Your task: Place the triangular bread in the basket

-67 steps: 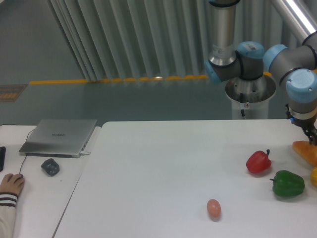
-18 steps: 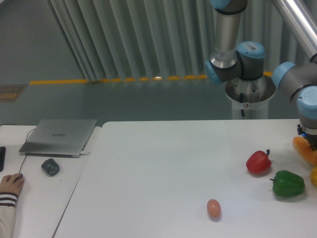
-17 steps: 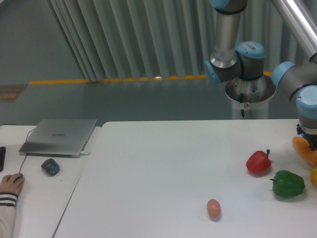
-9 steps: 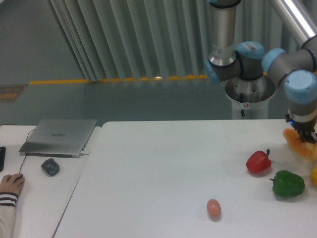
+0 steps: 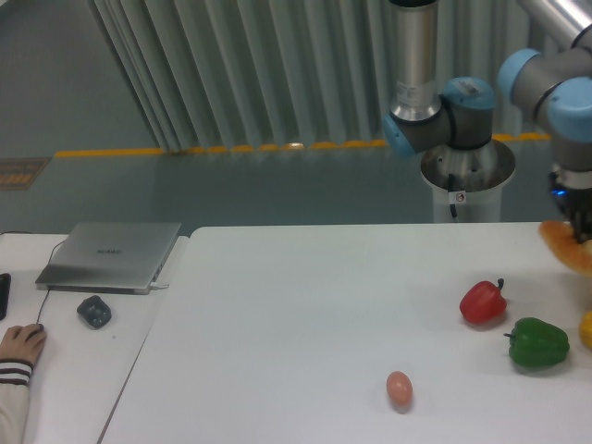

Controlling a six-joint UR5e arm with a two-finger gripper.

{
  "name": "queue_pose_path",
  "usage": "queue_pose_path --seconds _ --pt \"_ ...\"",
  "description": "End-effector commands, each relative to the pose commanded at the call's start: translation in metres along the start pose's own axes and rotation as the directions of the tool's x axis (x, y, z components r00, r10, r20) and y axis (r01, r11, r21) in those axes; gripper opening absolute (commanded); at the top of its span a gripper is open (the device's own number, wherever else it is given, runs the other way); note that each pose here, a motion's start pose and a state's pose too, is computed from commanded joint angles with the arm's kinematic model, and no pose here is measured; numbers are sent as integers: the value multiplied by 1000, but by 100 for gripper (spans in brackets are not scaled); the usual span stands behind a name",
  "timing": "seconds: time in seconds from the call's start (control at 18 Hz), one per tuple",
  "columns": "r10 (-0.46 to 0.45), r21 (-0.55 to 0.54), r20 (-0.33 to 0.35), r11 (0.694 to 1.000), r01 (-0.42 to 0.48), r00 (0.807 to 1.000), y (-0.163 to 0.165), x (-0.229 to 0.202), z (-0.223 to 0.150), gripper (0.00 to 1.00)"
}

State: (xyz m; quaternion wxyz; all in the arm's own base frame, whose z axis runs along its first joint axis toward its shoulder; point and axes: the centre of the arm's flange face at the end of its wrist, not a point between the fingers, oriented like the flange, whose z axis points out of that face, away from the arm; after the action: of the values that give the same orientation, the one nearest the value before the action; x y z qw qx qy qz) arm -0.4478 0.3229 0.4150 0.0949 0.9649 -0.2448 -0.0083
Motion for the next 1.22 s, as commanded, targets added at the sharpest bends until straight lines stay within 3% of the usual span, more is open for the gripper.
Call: queue_pose_path --seconds 0.5,0.67,0.72,0.83,0.89,1.11,1.22 --pt "92 50 -4 995 -92 996 102 -37 31 7" --pt "126 89 -2 988 -125 992 126 -39 45 22" --pt "136 98 -5 986 -135 991 130 -40 49 47" --pt "144 113 -4 983 -143 990 130 -38 53 77" --pt "147 116 -3 982 -146 989 129 -38 53 100" --pt "176 116 -2 978 -175 984 104 -38 52 100" --pt "194 100 32 976 -196 981 83 -42 46 100"
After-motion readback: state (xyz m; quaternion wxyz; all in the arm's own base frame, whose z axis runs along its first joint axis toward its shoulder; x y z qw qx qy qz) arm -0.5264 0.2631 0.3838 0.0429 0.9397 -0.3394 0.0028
